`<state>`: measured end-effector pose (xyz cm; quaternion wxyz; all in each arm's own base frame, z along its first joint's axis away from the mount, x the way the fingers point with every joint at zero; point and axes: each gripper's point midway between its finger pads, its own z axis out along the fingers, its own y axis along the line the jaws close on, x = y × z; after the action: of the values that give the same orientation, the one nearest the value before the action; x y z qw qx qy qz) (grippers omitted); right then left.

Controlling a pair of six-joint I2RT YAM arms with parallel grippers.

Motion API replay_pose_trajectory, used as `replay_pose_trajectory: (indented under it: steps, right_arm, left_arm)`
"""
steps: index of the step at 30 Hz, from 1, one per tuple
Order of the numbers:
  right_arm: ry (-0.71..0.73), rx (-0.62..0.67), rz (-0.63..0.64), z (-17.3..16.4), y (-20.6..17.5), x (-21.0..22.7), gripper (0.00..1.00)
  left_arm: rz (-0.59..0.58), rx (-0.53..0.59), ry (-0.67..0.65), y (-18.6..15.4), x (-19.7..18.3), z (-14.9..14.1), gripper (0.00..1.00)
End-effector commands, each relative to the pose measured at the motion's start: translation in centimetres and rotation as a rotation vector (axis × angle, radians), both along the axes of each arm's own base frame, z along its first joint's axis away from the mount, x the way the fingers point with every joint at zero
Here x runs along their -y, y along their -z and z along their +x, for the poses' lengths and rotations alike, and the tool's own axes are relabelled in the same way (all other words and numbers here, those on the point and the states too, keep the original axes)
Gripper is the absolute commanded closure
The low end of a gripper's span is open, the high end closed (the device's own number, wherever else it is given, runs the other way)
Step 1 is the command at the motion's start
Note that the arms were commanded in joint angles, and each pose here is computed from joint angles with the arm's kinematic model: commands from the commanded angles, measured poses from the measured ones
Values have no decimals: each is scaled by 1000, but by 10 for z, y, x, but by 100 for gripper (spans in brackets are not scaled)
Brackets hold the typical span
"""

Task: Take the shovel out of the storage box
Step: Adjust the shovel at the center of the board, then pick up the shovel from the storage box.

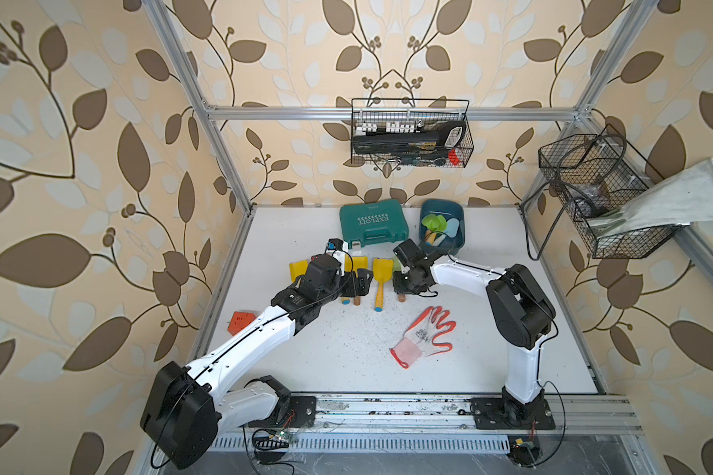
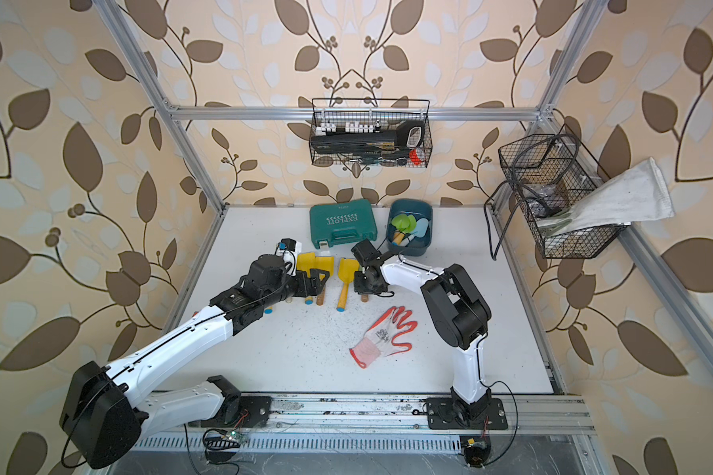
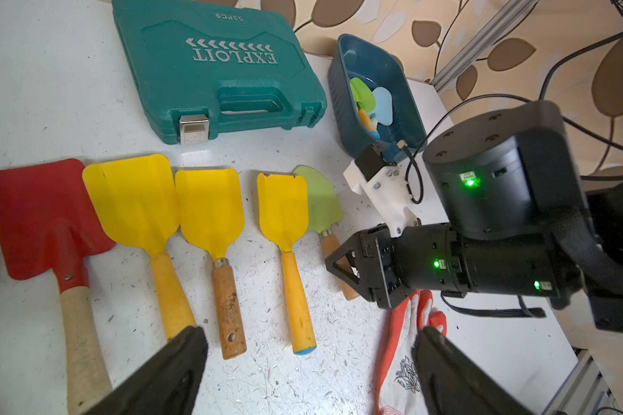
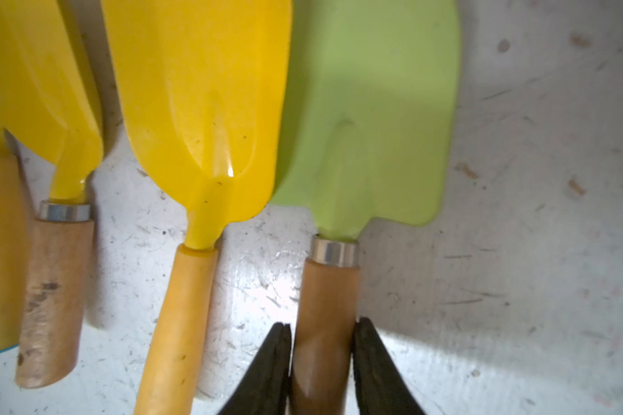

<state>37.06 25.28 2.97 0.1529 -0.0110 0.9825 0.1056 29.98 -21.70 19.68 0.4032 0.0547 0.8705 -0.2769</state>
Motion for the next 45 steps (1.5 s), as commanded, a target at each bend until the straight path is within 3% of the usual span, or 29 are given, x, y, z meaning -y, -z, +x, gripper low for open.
replay_pose_trajectory:
  steps: [1,9,14,21,27,36,40,45]
  right_arm:
    - [4,13,-5,2,-4,-4,69]
    - [1,32,-11,0,-9,-6,61]
    - [15,91,-43,0,-27,6,46]
    - [0,209,-59,0,-72,21,37]
    - [8,287,-65,21,-120,47,28]
    - [154,316,8,89,-150,106,28]
    - [193,281,33,118,-140,124,38]
    - [228,220,26,151,-114,142,39]
  left_arm:
    - [-26,49,-34,-19,-6,6,5]
    - [-27,45,-33,-19,-5,6,5]
    - [-25,46,-35,-18,-6,6,4]
    - [-10,54,-65,-18,-13,6,1]
    - [11,45,-51,-13,-10,8,1]
    - [23,33,-27,-8,-6,8,1]
    - [13,26,-19,-8,-6,5,1]
    - [-4,8,-16,-10,-5,2,1]
